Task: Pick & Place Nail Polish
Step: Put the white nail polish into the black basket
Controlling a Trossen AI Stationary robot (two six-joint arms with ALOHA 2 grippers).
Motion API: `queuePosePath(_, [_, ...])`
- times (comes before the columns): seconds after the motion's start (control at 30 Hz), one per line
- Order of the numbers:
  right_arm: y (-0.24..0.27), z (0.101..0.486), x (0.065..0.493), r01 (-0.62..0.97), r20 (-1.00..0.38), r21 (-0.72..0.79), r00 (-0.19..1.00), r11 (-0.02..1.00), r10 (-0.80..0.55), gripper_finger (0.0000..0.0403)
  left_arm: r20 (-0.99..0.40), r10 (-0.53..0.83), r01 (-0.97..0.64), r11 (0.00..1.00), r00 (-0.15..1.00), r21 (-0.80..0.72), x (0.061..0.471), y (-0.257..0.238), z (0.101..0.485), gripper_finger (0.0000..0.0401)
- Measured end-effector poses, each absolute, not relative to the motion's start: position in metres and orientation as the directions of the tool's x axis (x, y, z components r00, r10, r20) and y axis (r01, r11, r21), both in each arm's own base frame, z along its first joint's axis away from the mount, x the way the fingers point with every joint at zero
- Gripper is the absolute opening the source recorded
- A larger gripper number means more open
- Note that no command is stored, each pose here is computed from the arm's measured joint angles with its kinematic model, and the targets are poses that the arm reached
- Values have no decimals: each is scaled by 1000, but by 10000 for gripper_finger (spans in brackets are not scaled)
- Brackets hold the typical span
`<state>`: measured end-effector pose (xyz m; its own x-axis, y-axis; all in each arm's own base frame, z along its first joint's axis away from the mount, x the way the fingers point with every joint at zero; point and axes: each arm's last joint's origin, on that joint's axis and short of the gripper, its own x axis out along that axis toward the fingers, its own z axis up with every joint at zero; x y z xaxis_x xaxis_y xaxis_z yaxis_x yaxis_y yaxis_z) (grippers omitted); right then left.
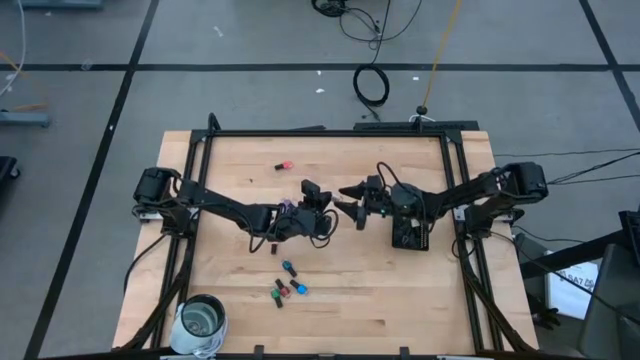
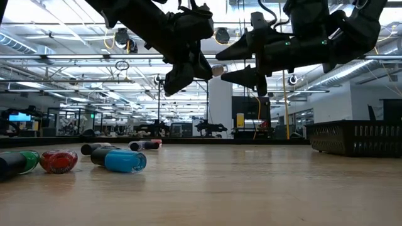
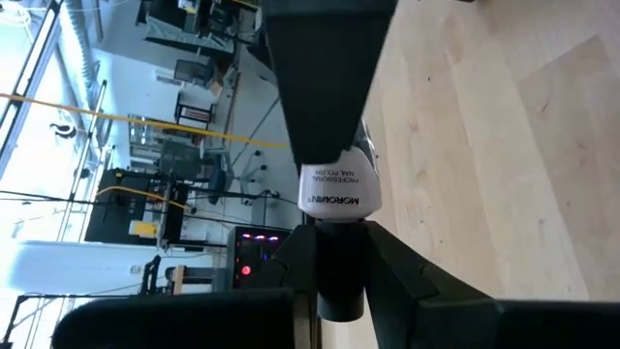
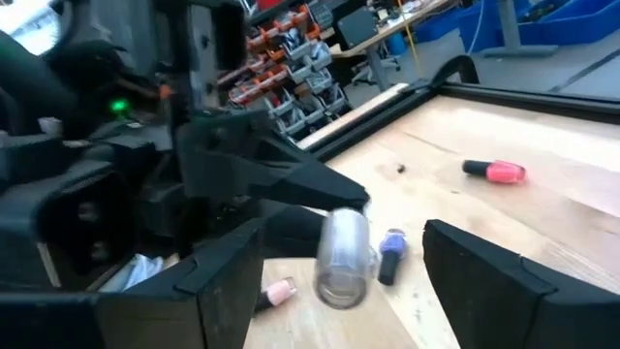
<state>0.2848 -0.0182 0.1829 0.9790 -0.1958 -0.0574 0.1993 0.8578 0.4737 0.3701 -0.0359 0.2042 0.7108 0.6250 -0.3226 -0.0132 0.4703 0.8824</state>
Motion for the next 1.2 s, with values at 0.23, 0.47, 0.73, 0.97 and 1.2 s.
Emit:
queuePosePath(0.23, [-19,184,285,157,-43,462,987,873,-155,242,-322,625,-43,496,711,867,370,-36,204,46])
queuePosePath(0.47, [-20,184,285,161,-46,462,986,872,-158,219,-321,625,-61,510,711,858,370,-36,204,46])
queuePosePath(0.73, [-20,183,285,169,-60,459,985,872,-159,197,-321,625,-55,505,712,861,370,-36,204,46])
queuePosePath(0.97, [-21,181,284,183,-84,455,983,871,-163,173,-318,618,-53,505,719,861,370,-38,205,46])
queuePosePath(1.2, [-26,179,284,197,-106,449,980,871,-167,145,-320,602,-48,514,732,856,371,-38,205,46])
